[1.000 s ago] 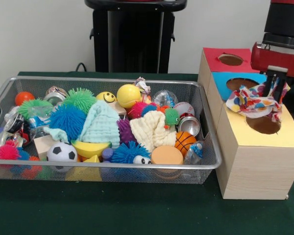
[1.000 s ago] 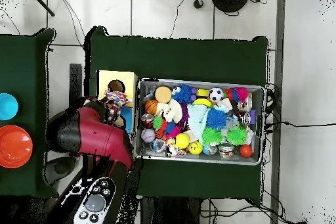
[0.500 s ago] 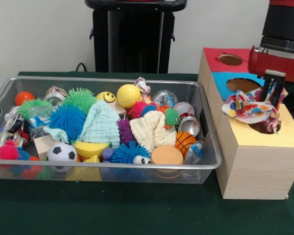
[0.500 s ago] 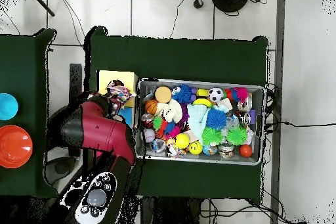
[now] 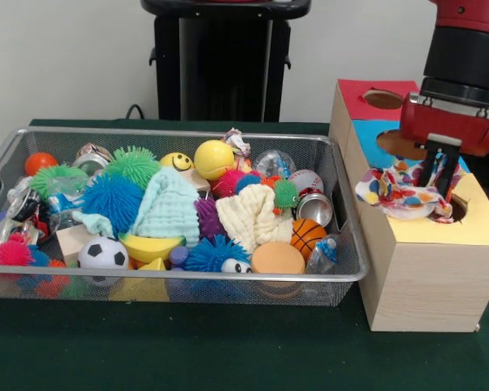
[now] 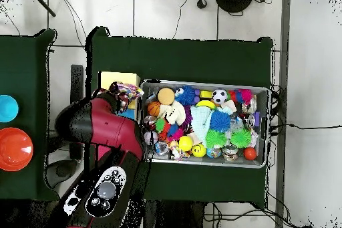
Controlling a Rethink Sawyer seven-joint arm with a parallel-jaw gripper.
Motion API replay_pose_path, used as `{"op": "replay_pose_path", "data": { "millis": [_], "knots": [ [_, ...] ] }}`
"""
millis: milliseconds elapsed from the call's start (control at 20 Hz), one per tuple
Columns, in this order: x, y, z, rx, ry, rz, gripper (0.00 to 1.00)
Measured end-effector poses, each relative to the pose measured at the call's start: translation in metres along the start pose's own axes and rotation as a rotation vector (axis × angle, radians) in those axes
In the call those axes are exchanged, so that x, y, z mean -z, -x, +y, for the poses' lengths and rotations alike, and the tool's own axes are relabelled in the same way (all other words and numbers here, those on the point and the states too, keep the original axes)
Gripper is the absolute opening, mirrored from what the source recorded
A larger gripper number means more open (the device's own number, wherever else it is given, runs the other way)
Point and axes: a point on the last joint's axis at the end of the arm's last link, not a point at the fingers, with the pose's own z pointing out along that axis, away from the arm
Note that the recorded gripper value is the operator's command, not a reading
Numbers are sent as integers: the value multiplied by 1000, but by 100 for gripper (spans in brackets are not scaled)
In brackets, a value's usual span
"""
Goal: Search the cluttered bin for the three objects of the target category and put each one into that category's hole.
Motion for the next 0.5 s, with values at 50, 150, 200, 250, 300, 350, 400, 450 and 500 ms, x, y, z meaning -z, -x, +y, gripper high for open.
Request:
{"op": "replay_pose_path", "data": {
  "millis": [50, 150, 200, 250, 300, 350, 400, 450, 500],
  "knots": [
    [-2, 1, 0, 0, -1, -2, 0],
    [-7, 2, 0, 2, -3, -9, 0],
    [-8, 2, 0, 3, -3, -11, 0],
    [-10, 2, 0, 4, -3, -13, 0],
    [-11, 2, 1, 7, -3, -19, 0],
    [-14, 3, 2, 9, -3, -25, 0],
    [-14, 3, 2, 9, -3, -26, 0],
    [-16, 3, 3, 11, -3, -30, 0],
    [-17, 3, 3, 13, -3, -34, 0]
  ]
}}
